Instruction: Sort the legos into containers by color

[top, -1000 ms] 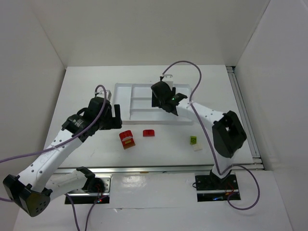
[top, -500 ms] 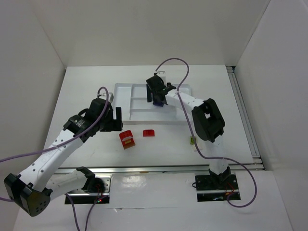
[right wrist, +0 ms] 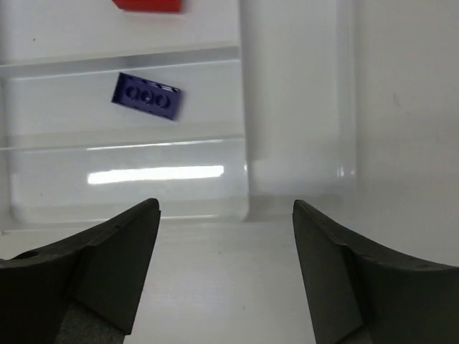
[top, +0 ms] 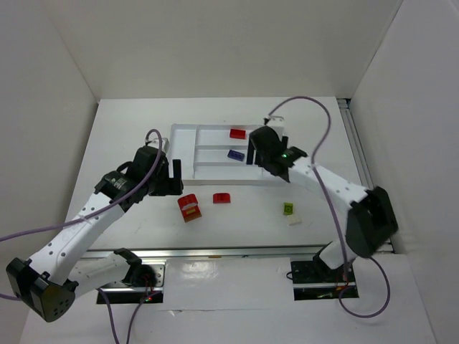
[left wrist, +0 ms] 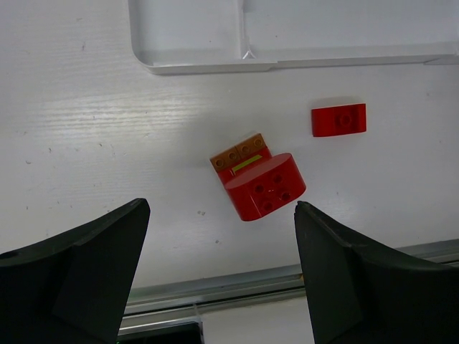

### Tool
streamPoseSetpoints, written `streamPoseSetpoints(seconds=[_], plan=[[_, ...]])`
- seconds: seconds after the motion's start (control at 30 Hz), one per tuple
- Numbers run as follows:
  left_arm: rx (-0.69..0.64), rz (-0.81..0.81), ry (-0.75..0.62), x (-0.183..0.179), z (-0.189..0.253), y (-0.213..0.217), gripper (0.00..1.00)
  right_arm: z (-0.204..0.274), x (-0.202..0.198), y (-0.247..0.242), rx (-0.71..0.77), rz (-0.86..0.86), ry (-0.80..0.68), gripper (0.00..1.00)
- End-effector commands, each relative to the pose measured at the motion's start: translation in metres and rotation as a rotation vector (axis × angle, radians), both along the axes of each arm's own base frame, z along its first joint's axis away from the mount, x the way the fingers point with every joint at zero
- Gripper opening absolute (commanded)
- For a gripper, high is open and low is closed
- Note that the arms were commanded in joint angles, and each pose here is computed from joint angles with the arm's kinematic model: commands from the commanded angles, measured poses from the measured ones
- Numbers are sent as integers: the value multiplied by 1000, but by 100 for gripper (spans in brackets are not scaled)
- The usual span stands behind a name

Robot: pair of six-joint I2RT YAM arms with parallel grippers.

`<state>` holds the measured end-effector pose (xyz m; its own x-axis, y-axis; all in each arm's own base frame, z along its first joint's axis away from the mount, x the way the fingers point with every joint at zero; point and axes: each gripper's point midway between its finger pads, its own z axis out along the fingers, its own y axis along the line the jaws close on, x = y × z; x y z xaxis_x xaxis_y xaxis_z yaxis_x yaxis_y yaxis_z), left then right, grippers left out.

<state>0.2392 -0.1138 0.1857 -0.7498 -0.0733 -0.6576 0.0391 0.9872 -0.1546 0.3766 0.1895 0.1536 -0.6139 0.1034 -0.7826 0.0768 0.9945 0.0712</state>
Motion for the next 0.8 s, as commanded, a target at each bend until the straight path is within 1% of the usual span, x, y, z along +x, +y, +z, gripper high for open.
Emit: streamPoseSetpoints(seconds=[0.0, 0.03, 0.07, 0.1, 0.13, 0.17, 0.23, 0.27, 0.37, 0.43, 0.6, 0.77], plan=[[-31, -15, -51, 7, 15, -6, 93, -25, -63, -48, 29, -120, 63, 84], [-31, -15, -52, 9, 14, -8, 93, -32, -77, -57, 33, -136, 80, 86], [-37, -15, -62, 11, 18, -8, 93, -29, -92, -67, 56, -155, 77, 88], [-37, -25, -62, 12, 17, -12, 93, -36, -103, -73, 73, -183, 91, 89], [-42, -35, -48, 12, 14, -15, 93, -51, -117, -83, 60, -199, 123, 90], [-47, -35, -58, 14, 16, -16, 93, -48, -121, -89, 77, -210, 104, 90], [-61, -50, -50, 15, 14, -21, 93, -62, -130, -96, 77, -217, 143, 92], [-56, -56, -27, 16, 8, -24, 93, -62, -127, -99, 79, -210, 150, 92], [-59, -63, -15, 16, 6, -26, 93, -70, -125, -105, 65, -231, 194, 93], [-66, -70, -11, 15, 6, -27, 93, -83, -129, -100, 76, -213, 256, 93], [-64, -63, -24, 15, 6, -25, 93, -94, -124, -93, 121, -219, 282, 92], [-58, -57, -27, 16, 6, -24, 93, -109, -123, -94, 92, -230, 308, 90]])
